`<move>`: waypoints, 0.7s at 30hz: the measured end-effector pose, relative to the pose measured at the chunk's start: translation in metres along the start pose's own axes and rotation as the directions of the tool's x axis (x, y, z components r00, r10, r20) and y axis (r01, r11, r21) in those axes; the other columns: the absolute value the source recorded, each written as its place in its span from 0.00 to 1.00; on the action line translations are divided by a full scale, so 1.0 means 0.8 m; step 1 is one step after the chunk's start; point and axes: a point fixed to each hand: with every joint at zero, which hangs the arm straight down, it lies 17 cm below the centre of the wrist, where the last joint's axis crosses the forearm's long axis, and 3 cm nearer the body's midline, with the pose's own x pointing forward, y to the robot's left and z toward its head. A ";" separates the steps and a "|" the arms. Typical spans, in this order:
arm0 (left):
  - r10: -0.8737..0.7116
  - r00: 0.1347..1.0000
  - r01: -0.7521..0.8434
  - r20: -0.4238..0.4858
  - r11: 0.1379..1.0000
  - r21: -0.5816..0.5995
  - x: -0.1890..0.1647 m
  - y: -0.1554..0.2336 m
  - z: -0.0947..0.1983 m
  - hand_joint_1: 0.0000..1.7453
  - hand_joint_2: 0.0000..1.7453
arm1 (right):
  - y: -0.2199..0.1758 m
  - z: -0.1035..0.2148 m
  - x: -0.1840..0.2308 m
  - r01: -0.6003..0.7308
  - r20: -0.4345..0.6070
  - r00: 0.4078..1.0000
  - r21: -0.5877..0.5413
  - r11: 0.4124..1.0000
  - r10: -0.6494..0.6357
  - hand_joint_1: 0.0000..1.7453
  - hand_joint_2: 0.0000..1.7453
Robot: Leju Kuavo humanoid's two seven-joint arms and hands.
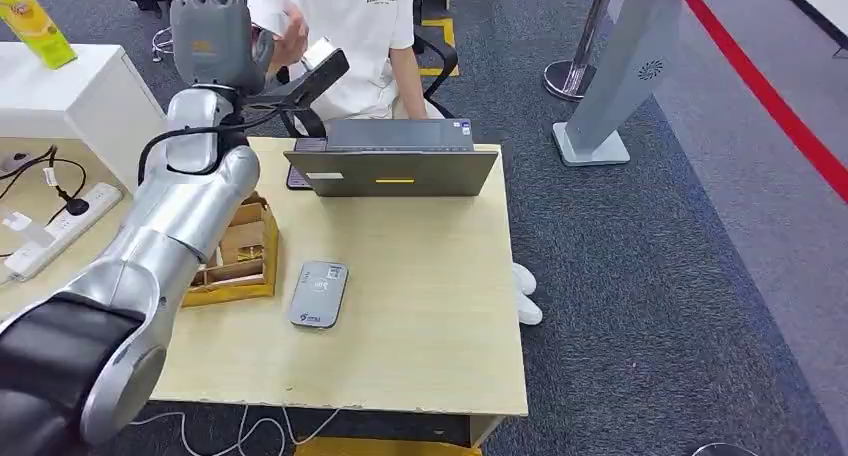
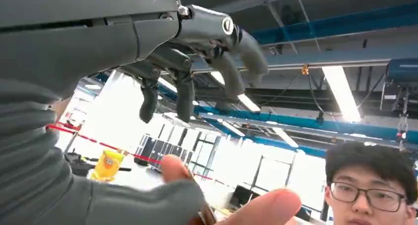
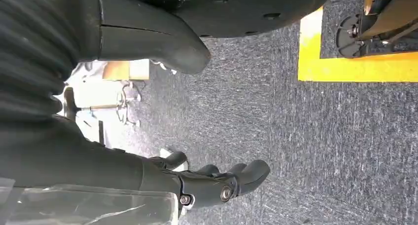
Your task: Pass the card to the sensor for recognition and then transmit it.
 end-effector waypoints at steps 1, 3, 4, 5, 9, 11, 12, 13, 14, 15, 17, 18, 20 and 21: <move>0.001 1.000 -0.001 -0.001 1.000 -0.003 -0.001 -0.001 0.001 0.00 1.00 | 0.000 0.000 0.000 0.000 -0.001 1.000 0.000 1.000 0.000 0.00 1.00; 0.002 1.000 -0.002 -0.005 1.000 -0.007 -0.006 -0.003 0.002 0.00 1.00 | 0.000 0.000 -0.001 0.000 -0.002 1.000 0.000 1.000 0.000 0.00 1.00; 0.001 1.000 -0.001 -0.006 1.000 -0.009 -0.009 -0.004 0.003 0.00 1.00 | 0.000 0.000 -0.001 0.000 -0.002 1.000 0.001 1.000 0.000 0.00 1.00; 0.000 1.000 0.000 -0.005 1.000 -0.009 -0.011 -0.004 0.003 0.00 1.00 | 0.000 0.000 -0.001 0.000 -0.002 1.000 0.002 1.000 0.000 0.00 1.00; -0.014 1.000 0.014 -0.005 1.000 -0.008 -0.034 -0.004 0.007 0.00 1.00 | 0.000 0.000 -0.001 0.003 -0.002 1.000 0.002 1.000 -0.003 0.00 1.00; -0.020 1.000 0.019 -0.007 1.000 -0.005 -0.053 -0.002 0.009 0.00 1.00 | 0.000 -0.001 -0.002 0.007 -0.003 1.000 0.003 1.000 -0.007 0.00 1.00; -0.025 1.000 0.025 -0.007 1.000 -0.006 -0.067 -0.001 0.011 0.00 1.00 | 0.000 -0.001 -0.002 0.008 -0.004 1.000 0.004 1.000 -0.008 0.00 1.00; -0.027 1.000 0.027 -0.010 1.000 -0.007 -0.079 0.000 0.013 0.00 1.00 | 0.000 -0.001 -0.003 0.010 -0.004 1.000 0.005 1.000 -0.010 0.00 1.00; -0.031 0.999 0.030 -0.019 1.000 -0.005 -0.095 0.003 0.015 0.00 1.00 | 0.000 -0.001 -0.003 0.010 -0.004 1.000 0.005 1.000 -0.010 0.00 1.00; -0.034 0.999 0.034 -0.023 0.999 -0.003 -0.104 0.005 0.016 0.00 1.00 | 0.000 -0.001 -0.003 0.010 -0.004 1.000 0.004 1.000 -0.010 0.00 1.00; -0.046 0.998 0.046 -0.040 0.999 0.001 -0.125 0.010 0.018 0.00 1.00 | -0.001 -0.001 -0.004 0.011 -0.005 1.000 0.004 1.000 -0.010 0.00 1.00; -0.051 0.997 0.051 -0.051 0.999 0.002 -0.135 0.011 0.020 0.00 1.00 | 0.000 -0.001 -0.004 0.010 -0.005 1.000 0.005 1.000 -0.010 0.00 1.00; -0.066 0.995 0.066 -0.073 0.998 0.008 -0.154 0.016 0.023 0.00 1.00 | -0.001 -0.001 -0.004 0.011 -0.005 1.000 0.005 1.000 -0.011 0.00 1.00; -0.070 0.993 0.071 -0.090 0.997 0.009 -0.166 0.019 0.025 0.00 1.00 | -0.001 -0.001 -0.003 0.011 -0.004 1.000 0.006 1.000 -0.011 0.00 1.00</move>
